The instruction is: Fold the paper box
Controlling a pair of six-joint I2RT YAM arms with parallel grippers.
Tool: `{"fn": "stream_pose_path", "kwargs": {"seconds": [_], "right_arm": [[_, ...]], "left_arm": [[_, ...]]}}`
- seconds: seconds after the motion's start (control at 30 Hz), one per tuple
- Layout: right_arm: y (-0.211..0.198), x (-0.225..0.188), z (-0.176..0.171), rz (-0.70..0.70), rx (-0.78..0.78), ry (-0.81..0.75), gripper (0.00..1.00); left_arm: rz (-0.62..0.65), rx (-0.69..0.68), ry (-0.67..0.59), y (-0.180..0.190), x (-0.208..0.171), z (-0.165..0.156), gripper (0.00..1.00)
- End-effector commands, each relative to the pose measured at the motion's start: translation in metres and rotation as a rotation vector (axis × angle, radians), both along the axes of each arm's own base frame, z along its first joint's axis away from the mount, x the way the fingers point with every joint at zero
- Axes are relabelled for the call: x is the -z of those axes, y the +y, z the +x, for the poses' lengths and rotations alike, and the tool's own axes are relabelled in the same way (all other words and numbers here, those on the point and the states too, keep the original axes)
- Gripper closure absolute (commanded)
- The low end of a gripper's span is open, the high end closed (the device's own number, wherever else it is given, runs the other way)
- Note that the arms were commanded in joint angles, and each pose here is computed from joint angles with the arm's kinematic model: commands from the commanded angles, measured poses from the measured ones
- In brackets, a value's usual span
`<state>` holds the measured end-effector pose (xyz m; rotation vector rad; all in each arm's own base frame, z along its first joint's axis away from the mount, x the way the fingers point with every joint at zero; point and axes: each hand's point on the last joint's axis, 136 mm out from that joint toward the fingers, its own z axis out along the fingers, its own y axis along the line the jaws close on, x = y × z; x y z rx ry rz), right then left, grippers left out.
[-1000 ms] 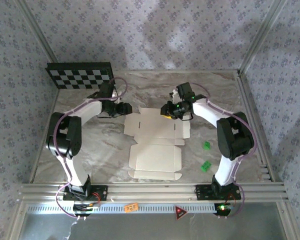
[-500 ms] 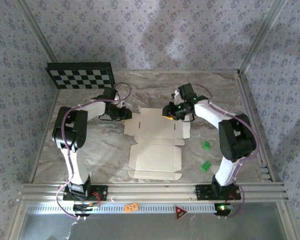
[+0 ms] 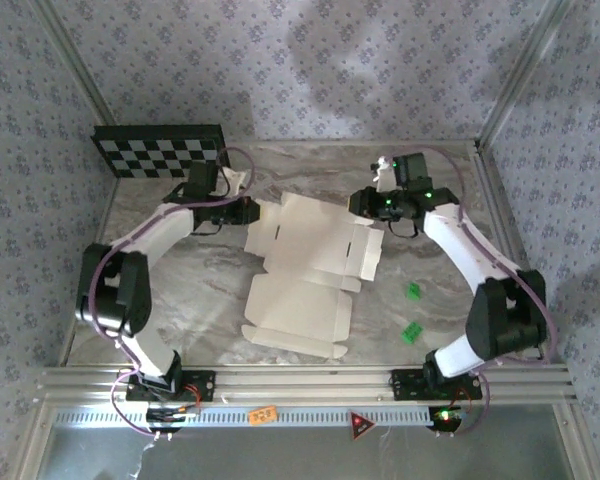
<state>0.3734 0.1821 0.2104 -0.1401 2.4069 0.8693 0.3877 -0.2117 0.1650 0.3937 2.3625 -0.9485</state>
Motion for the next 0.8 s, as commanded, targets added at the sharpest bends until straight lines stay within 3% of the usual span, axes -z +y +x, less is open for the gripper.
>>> {"fn": "stream_pose_path", "kwargs": {"seconds": [0.0, 0.17, 0.4, 0.77], "right_arm": [[-0.003, -0.057, -0.013, -0.023, -0.115, -0.221, 0.71], [0.004, -0.126, -0.044, -0.025, -0.261, -0.497, 0.61], [0.014, -0.186, -0.09, -0.037, -0.443, -0.72, 0.55], [0.033, -0.202, -0.131, -0.137, -0.67, -0.696, 0.32]], "left_arm": [[-0.111, 0.136, -0.209, -0.013, -0.07, -0.016, 0.93], [-0.188, 0.294, -0.377, -0.02, -0.136, -0.054, 0.95], [-0.26, 0.475, -0.54, -0.022, -0.195, -0.106, 0.98], [-0.313, 0.689, -0.646, -0.02, -0.243, -0.173, 1.0]]}}
